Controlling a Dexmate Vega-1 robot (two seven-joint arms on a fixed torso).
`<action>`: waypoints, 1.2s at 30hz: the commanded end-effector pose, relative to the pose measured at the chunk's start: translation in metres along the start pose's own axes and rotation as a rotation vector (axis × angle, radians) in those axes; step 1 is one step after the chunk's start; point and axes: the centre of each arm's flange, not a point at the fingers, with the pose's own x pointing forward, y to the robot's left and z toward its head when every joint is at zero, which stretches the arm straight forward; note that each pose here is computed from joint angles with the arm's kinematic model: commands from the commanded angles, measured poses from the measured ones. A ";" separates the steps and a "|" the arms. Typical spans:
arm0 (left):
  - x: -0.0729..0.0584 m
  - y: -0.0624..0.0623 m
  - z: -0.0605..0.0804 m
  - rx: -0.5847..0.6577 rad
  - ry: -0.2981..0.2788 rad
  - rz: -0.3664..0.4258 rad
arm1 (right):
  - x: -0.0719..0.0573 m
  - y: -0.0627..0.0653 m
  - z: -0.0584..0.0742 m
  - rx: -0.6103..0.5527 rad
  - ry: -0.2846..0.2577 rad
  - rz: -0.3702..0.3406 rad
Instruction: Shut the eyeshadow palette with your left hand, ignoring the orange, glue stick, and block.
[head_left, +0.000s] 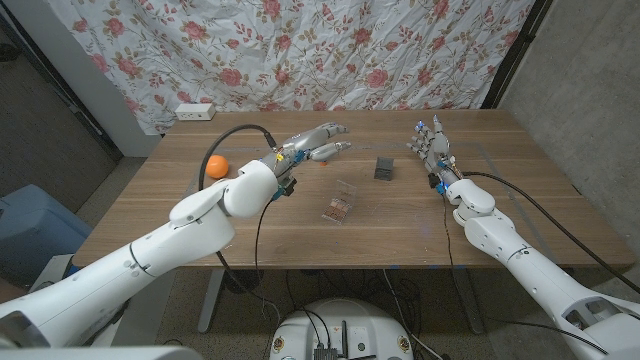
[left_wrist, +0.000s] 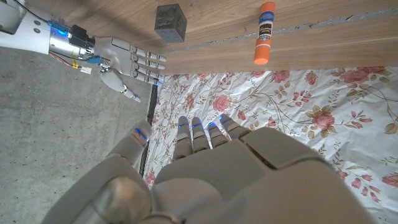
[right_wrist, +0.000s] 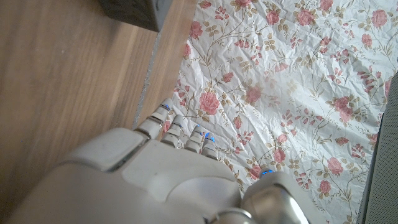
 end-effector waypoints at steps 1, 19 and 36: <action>0.016 -0.004 0.010 0.101 0.010 -0.095 | 0.000 0.000 0.000 0.000 0.000 0.000; 0.040 -0.014 0.013 0.175 0.054 -0.189 | 0.000 0.000 0.000 0.000 0.000 0.000; 0.056 -0.025 0.010 0.198 0.092 -0.264 | 0.000 0.000 0.000 0.000 0.000 0.000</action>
